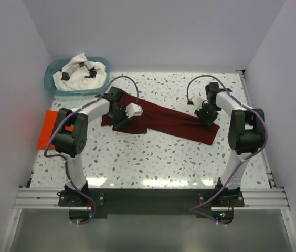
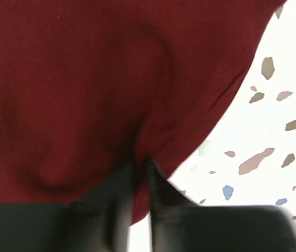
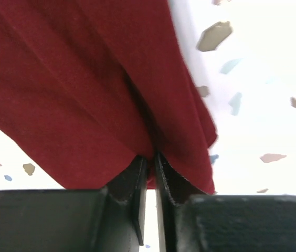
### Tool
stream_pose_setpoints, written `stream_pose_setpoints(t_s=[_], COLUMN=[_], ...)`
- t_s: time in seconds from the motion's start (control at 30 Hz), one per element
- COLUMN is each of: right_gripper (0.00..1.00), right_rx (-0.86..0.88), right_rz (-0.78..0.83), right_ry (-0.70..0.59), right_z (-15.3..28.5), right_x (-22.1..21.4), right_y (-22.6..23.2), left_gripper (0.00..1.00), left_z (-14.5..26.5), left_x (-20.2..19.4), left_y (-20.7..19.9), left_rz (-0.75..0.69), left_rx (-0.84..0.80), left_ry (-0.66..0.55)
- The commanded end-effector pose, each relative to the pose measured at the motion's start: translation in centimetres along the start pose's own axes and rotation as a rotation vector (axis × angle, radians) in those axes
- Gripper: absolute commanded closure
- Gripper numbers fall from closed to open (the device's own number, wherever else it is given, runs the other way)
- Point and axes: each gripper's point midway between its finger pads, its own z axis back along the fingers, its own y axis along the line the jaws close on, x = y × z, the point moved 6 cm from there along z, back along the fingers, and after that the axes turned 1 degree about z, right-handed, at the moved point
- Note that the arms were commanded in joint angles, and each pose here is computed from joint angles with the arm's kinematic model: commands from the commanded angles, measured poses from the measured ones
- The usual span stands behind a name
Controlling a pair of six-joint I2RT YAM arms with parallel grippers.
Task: Fold and stack the t-shirts
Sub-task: Flatten the tshirt out
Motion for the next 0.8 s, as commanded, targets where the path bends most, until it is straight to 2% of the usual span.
stream_pose_setpoints(t_s=[0.0,0.03,0.07,0.13,0.17,0.27,0.37,0.47,0.53,0.67,0.77], right_gripper=[0.91,0.93,0.96,0.99,1.0,1.0,1.0,1.0,1.0,1.0,1.0], right_rx=[-0.118,-0.113,-0.079,-0.058,-0.02,-0.042,-0.121,-0.255,-0.361,-0.596,-0.73], right_rz=[0.048,0.075,0.086,0.137,0.148,0.207,0.218,0.17,0.119,0.072,0.047], right_ry=[-0.06,-0.061,-0.039,-0.051,-0.015,0.007,-0.028,-0.139,-0.233,-0.449,-0.56], right_z=[5.0,5.6,6.4,8.2,8.8,10.8,12.7,15.9,18.6,24.1,27.4], right_x=[1.4,1.6,1.1,1.7,1.1,0.7,1.0,2.6,3.8,6.5,7.4], right_y=[-1.8,-1.8,-1.3,-1.2,-0.6,-0.8,-1.9,-3.8,-4.9,-7.0,-7.8], left_gripper=[0.86,0.98,1.0,1.0,1.0,1.0,1.0,1.0,1.0,1.0,1.0], left_z=[-1.3,-0.9,-0.1,2.4,3.7,8.4,14.4,20.6,24.4,30.1,33.3], left_x=[-1.9,-1.6,-1.9,-0.4,-0.7,1.0,3.0,5.6,7.2,10.1,11.2], left_y=[-0.6,-0.6,-1.0,-1.1,-1.5,-0.5,2.7,6.0,6.8,8.8,9.9], left_rz=[-0.001,-0.013,-0.002,-0.008,0.018,0.04,0.087,0.108,0.113,0.084,0.096], left_rx=[-0.014,-0.036,-0.069,-0.096,-0.129,-0.105,0.038,0.225,0.339,0.592,0.737], left_ry=[0.081,0.058,0.053,-0.039,-0.044,-0.157,-0.303,-0.477,-0.57,-0.761,-0.855])
